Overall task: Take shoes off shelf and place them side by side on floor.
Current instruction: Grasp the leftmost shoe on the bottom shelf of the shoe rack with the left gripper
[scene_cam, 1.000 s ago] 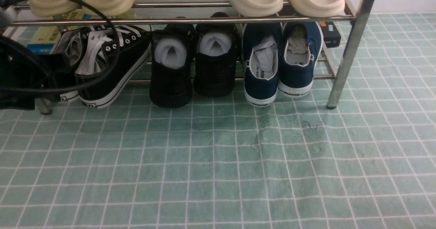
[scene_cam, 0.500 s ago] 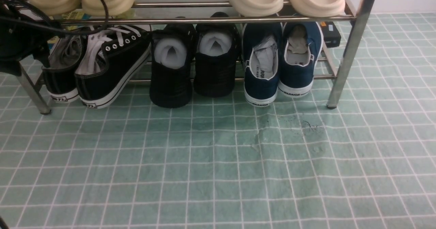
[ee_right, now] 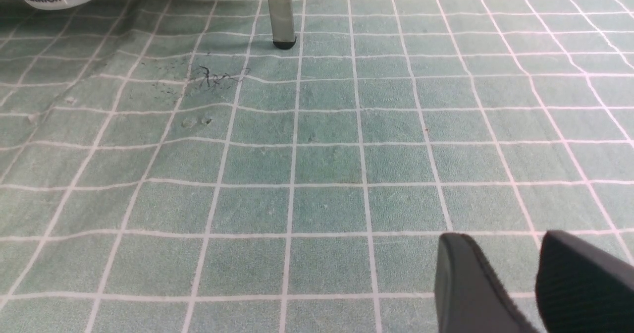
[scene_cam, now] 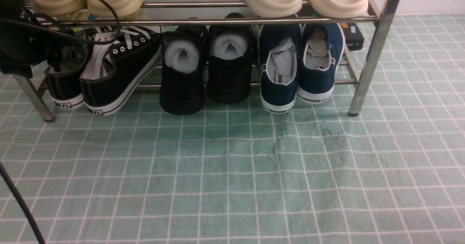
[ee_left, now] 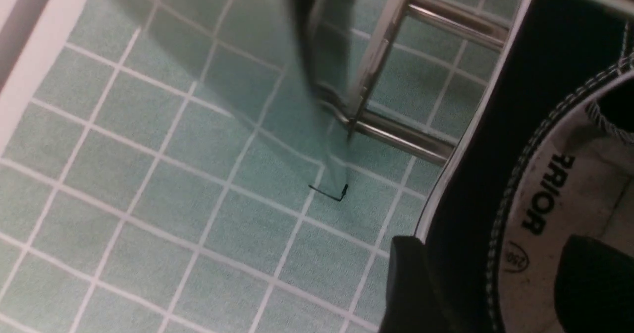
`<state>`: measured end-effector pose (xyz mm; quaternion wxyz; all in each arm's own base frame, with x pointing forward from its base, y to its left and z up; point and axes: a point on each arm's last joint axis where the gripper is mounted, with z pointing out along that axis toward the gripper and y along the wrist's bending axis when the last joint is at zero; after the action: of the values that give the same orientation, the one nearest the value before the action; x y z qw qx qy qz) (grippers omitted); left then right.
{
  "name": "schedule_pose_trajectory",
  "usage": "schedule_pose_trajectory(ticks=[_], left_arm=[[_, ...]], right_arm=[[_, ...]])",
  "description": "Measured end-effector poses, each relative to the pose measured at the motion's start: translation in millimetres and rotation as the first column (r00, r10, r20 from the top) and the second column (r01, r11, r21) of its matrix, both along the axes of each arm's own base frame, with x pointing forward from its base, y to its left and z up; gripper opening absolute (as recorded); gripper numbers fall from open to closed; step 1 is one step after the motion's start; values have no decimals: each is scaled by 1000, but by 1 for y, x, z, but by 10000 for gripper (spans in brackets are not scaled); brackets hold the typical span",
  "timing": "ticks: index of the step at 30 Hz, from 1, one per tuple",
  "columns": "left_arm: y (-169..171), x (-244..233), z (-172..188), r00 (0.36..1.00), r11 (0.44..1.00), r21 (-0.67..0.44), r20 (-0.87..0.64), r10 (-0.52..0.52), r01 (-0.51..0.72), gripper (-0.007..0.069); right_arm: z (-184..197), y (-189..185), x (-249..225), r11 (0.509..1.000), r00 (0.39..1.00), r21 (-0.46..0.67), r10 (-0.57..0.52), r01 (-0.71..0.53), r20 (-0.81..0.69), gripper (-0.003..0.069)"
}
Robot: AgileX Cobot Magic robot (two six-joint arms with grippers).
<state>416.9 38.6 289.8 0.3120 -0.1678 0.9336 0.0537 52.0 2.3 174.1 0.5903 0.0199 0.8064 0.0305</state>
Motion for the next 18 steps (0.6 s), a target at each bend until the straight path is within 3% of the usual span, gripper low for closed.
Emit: schedule_pose_trajectory(ticks=[11, 15, 18], left_arm=[[-2, 8, -18, 999, 1000, -6, -37, -10, 10, 395], [-2, 7, -19, 999, 1000, -17, -50, -5, 4, 298], [-2, 6, -19, 998, 1000, -16, -63, -2, 1, 143]], right_arm=[[0, 0, 0, 1000, 1000, 0, 0, 0, 0, 238], [0, 0, 0, 1000, 1000, 0, 0, 0, 0, 238], [0, 0, 0, 1000, 1000, 0, 0, 0, 0, 238]])
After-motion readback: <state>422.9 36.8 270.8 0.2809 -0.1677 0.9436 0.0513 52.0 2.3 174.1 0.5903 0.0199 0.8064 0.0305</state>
